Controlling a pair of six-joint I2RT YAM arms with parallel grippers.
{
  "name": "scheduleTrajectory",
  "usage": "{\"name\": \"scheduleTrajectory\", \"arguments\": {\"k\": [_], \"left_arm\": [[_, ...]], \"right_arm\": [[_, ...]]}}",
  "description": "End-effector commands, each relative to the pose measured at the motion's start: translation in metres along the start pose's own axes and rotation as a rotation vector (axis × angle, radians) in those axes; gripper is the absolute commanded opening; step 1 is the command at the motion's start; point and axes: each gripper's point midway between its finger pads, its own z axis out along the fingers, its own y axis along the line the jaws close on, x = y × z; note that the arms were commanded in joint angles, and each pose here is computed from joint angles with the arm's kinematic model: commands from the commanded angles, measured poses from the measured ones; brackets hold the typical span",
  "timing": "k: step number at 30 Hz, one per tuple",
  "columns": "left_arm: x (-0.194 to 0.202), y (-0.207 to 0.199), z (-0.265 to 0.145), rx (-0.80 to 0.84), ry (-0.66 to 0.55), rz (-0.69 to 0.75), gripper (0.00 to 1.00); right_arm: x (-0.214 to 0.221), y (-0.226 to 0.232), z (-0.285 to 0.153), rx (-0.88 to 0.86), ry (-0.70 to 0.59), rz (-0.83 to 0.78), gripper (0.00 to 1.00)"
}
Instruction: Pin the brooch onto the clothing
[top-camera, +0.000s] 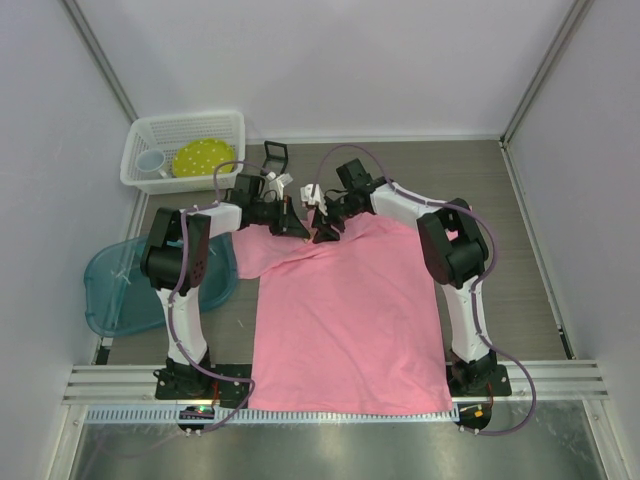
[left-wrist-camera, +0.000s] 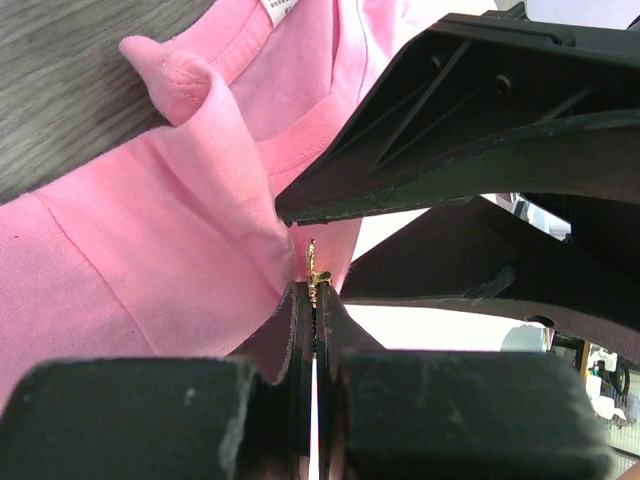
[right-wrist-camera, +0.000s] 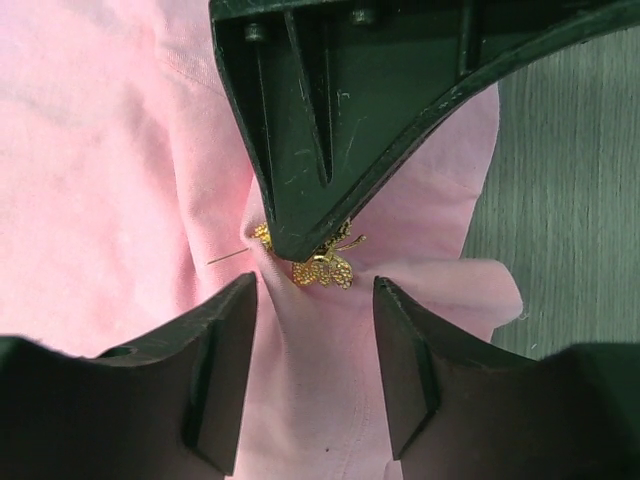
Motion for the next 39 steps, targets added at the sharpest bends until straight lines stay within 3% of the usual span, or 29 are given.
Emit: {"name": "scheduleTrajectory", "arguments": {"k": [1,9,13,18,22,26,31,39], "left_arm": [[-0.011,-0.017,-0.007,0.052,-0.027,0.081,0.00],[-0.011,-0.022,-0.007,0.076,-0.022,0.096,0.00],[-0.009,-0.024,-0.007,0.083,-0.018,0.102,0.00],[-0.008,-0.023,-0.006,0.082,-0.016,0.108,0.00],[-0.009,-0.023,-0.007,0.083,-0.018,0.110,0.06],[-0.007,-0.025,-0.007,0.098,-0.010,0.107,0.06],[-0.011,-0.028,-0.007,0.119,-0.028,0.154,0.02],[-0.003,-0.029,-0.005,0.167,0.001,0.179,0.00]], "right_arm": [[-0.017,-0.006,-0.002,-0.004,-0.047,-0.015,0.51],[-0.014,-0.005,0.001,-0.016,-0.050,-0.004,0.44],[-0.015,-0.003,0.003,-0.024,-0.058,-0.004,0.25],[-0.014,-0.004,0.002,-0.025,-0.056,0.000,0.11],[-0.016,-0.002,0.001,-0.031,-0.057,0.003,0.01],[-0.018,0.002,0.000,-0.045,-0.062,0.014,0.01],[-0.021,0.007,-0.002,-0.062,-0.068,0.024,0.31],[-0.025,0.004,-0.003,-0.063,-0.084,0.027,0.43]]}}
